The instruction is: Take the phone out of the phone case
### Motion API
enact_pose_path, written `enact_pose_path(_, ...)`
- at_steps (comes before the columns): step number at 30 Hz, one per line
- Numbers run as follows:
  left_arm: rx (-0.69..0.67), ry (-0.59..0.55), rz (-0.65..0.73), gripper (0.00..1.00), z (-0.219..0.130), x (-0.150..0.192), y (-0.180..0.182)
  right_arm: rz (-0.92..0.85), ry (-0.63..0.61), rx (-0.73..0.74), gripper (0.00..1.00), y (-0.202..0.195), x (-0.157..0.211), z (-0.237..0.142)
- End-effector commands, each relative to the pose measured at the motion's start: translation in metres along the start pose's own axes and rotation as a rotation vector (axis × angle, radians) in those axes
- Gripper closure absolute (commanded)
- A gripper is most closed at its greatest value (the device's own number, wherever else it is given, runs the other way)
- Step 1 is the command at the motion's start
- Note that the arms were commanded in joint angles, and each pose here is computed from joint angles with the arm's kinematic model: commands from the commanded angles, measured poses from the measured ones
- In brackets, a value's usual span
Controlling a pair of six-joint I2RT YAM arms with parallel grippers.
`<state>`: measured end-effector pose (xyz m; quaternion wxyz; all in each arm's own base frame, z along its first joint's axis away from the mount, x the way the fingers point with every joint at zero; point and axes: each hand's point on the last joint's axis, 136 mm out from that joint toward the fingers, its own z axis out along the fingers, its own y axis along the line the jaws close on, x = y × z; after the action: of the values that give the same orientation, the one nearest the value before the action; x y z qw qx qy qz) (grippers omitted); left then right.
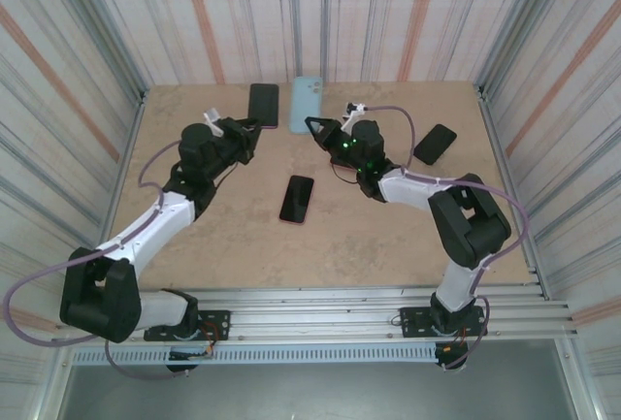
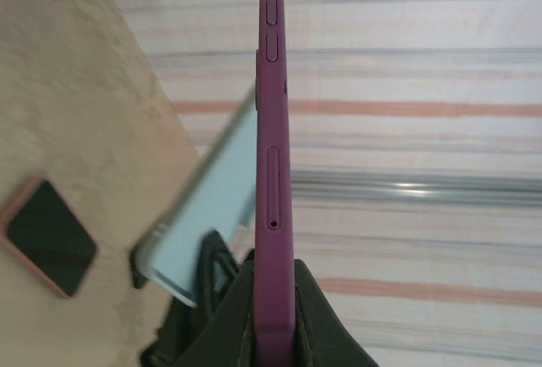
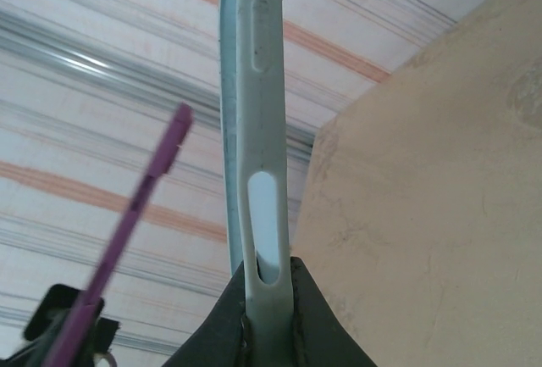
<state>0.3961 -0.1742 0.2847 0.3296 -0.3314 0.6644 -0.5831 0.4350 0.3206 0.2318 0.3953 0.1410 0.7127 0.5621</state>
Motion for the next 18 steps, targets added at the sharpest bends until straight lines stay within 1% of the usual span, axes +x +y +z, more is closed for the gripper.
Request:
enact_pose_path(1,-0.004,0.078,0.104,1.00,-0.013,-0.008,0.011,-0.010,0.071,0.036,1.00,-0.009,0.023,0.016)
enact_pose_path(6,-0.057,0.010,0.131,1.00,-0.025,-0.061,0.055,0.002,0.128,0.069,1.00,-0.017,0.052,0.033)
enact_pose_path(11,-0.105,0.003,0.122,1.00,-0.027,-0.097,0.101,0.032,0.206,0.113,1.00,-0.017,0.081,0.055)
enact_pose_path(14,-0.101,0.003,0.135,1.00,-0.026,-0.111,0.113,0.037,0.243,0.132,1.00,-0.016,0.096,0.065)
enact_pose_path(15,-0.109,0.002,0.145,1.00,-0.026,-0.116,0.117,0.071,0.250,0.141,1.00,-0.018,0.100,0.068)
enact_pose_path(18,-0.140,-0.031,0.181,1.00,-0.029,-0.138,0.132,0.097,0.268,0.131,1.00,-0.018,0.112,0.080)
